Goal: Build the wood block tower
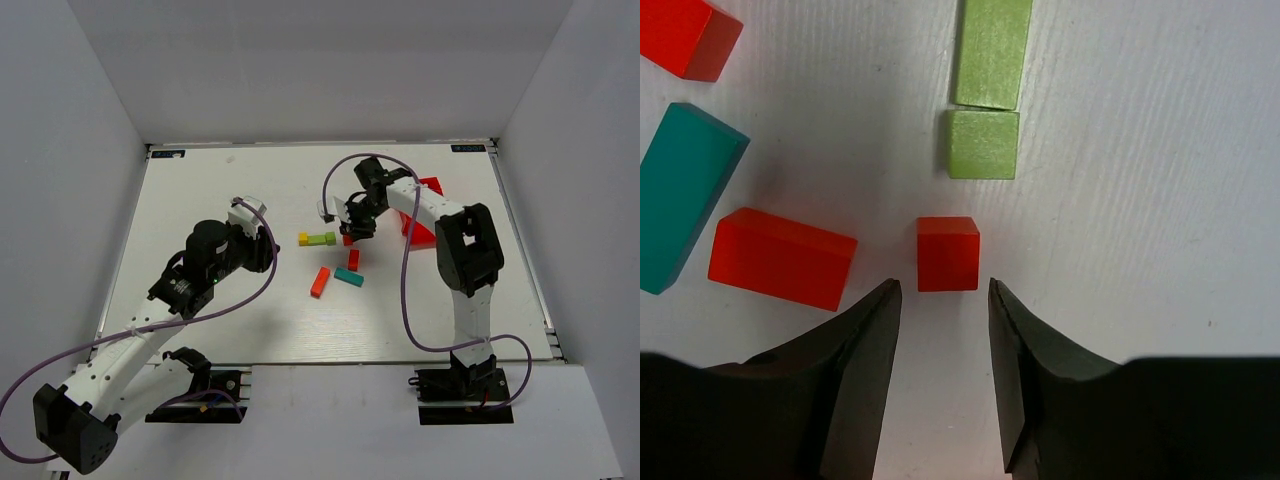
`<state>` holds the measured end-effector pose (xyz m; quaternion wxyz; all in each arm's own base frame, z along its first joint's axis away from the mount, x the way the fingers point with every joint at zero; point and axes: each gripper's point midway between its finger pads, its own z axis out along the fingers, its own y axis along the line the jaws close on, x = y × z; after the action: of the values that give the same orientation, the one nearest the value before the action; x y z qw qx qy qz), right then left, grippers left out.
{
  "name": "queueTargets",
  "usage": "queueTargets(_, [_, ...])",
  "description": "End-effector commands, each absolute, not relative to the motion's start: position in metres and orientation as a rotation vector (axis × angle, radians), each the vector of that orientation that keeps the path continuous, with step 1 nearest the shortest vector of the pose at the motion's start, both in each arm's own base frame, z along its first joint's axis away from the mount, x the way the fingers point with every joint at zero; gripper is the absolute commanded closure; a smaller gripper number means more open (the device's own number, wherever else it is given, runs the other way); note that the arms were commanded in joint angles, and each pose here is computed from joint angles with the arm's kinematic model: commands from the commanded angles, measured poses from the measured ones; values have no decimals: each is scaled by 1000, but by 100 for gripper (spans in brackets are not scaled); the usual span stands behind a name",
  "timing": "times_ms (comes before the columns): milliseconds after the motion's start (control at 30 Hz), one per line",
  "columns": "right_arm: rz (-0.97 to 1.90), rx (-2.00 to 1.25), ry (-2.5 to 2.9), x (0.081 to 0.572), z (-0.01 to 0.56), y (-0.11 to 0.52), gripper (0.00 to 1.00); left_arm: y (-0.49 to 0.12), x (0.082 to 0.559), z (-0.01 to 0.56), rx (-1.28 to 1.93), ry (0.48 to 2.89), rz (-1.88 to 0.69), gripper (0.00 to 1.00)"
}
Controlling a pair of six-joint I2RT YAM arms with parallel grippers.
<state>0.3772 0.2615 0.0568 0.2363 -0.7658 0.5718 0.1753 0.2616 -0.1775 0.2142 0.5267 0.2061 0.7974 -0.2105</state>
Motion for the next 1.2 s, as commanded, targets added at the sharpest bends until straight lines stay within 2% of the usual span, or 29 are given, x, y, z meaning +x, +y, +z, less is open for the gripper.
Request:
queueTargets(0, [508,-2103,1534,379,61,268,53,-179,261,226,493,1869,-522,45])
queueTargets(133, [498,-2092,1555,381,58,268,46,-179,261,226,493,1869,-522,45])
queueTargets(1167, [464,-2085,1594,387,41,272,46,-179,261,226,493,1869,-522,45])
